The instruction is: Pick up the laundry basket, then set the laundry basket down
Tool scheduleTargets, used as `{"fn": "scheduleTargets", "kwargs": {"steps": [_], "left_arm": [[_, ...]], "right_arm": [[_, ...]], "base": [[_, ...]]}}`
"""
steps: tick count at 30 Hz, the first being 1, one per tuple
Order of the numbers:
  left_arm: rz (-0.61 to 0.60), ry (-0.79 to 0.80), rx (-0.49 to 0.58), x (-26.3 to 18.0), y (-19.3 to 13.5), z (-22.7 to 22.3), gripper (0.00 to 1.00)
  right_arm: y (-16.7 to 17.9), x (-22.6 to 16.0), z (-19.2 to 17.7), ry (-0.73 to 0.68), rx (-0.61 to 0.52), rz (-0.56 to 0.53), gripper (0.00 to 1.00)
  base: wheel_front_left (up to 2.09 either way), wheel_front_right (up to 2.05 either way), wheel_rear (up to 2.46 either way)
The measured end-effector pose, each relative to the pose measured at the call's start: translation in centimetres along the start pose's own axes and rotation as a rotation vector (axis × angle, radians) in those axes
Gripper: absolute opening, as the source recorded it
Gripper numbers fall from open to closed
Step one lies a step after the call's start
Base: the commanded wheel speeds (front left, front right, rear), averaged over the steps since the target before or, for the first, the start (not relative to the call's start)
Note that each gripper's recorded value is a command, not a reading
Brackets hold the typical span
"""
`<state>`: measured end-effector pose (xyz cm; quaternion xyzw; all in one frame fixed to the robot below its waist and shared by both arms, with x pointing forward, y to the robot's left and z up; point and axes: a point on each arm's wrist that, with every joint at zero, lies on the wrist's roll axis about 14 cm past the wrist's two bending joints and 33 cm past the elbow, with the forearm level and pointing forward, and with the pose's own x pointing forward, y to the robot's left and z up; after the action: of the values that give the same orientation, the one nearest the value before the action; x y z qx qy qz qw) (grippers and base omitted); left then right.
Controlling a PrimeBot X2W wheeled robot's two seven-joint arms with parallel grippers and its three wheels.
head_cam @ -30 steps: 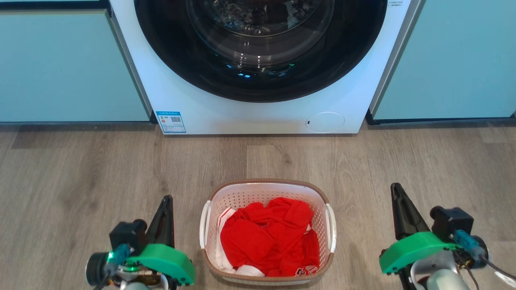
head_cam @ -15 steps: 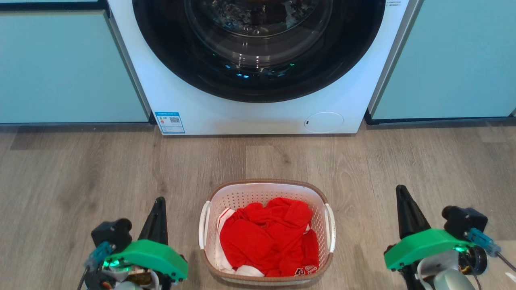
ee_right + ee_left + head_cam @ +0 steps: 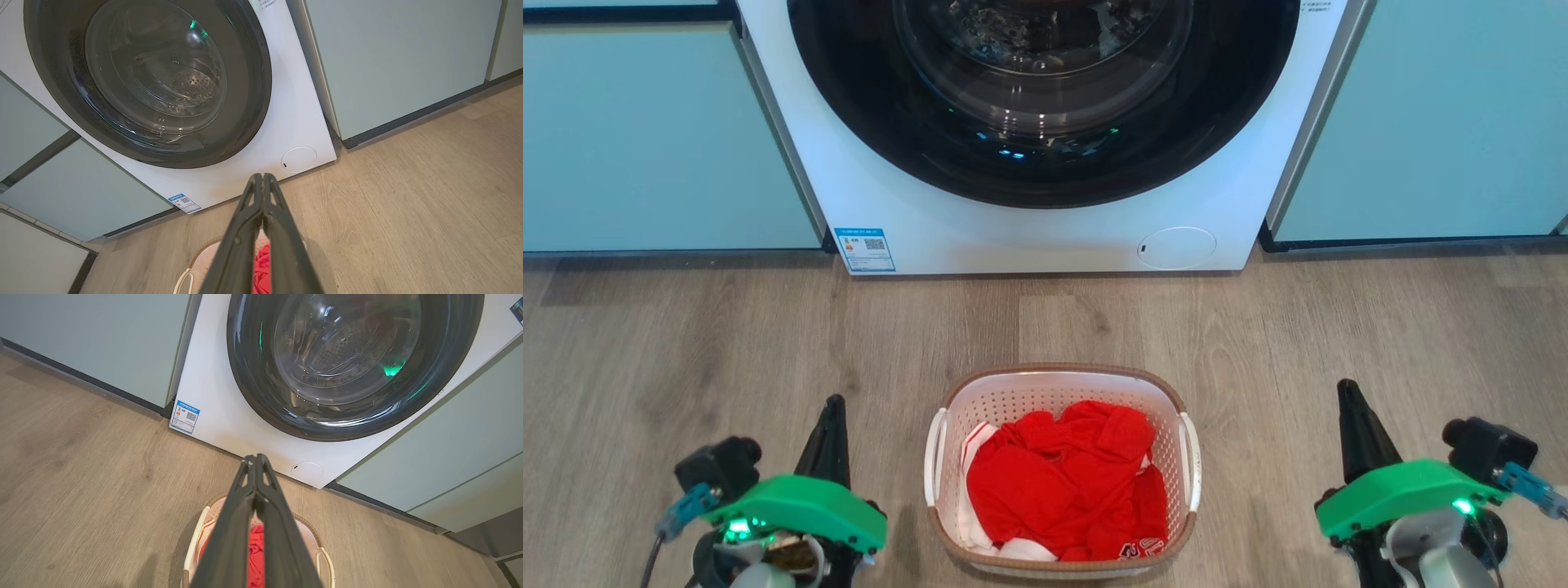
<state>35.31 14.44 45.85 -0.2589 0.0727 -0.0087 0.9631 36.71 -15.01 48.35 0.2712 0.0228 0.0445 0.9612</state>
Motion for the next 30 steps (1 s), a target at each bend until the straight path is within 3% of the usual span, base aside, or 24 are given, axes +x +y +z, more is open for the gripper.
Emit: {"fn": "scheduleTargets", "kwargs": {"steps": [30], "left_arm": [[0.046, 0.029, -0.351, 0.3, 1.5, 0.3, 0.00]], "right_arm": [[-2.0, 0.1, 0.5, -0.001, 0.341, -0.084, 0.00]], "base": [[0.00, 0.00, 0.00]]}}
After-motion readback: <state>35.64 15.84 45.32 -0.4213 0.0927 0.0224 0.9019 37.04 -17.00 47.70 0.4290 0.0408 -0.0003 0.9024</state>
